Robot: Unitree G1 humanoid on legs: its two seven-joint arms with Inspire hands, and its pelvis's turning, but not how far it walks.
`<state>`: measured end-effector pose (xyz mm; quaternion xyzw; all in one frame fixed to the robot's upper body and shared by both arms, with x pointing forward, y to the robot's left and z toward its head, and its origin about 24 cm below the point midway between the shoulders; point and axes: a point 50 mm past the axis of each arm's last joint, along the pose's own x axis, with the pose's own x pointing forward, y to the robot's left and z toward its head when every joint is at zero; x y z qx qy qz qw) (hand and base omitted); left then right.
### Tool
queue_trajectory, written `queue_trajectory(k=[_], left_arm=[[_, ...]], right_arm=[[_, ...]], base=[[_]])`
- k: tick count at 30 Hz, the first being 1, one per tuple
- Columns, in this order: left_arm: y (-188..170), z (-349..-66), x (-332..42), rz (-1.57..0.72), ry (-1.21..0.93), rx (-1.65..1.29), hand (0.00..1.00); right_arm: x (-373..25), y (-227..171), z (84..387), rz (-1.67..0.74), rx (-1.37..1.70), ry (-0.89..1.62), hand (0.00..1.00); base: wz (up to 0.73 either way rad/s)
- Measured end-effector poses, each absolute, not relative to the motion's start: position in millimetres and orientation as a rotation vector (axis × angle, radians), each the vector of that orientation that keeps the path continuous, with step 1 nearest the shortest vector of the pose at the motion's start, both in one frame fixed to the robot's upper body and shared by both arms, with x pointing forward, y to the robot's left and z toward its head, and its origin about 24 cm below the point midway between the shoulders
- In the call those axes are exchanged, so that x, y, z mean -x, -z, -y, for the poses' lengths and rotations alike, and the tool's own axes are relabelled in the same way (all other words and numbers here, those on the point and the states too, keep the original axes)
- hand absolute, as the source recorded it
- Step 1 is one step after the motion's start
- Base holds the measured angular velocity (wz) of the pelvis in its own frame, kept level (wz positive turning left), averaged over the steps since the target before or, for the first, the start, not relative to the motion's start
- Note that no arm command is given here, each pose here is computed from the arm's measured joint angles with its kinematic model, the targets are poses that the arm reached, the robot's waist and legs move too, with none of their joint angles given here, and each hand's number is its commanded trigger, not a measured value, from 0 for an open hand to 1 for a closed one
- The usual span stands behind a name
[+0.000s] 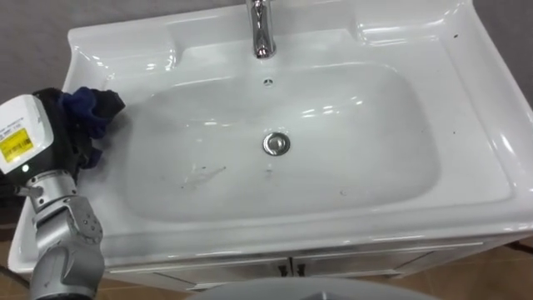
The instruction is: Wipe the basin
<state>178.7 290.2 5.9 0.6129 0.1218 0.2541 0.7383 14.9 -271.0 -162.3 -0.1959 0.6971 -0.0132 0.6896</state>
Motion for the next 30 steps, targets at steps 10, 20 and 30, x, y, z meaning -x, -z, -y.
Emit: queue_trajectory(k=[10,20,30], left_arm=[[-3.9,-293.0,-174.5,-0.297,-0.568,-1.354,1.0],[-2.3,-293.3,-171.9,-0.306,-0.564,-1.355,0.0],[0.0,-289.4,-170.5,-0.306,-0.563,-1.326,0.0]], right_arm=[[-15.3,162.3,270.9,-1.561,0.435,0.027,0.0],[-15.9,162.1,271.3,-1.559,0.429,0.036,0.0],[-13.9,162.3,270.9,-1.573,0.417,0.034,0.0]], base=[[0.0],[0.0],[0.0]])
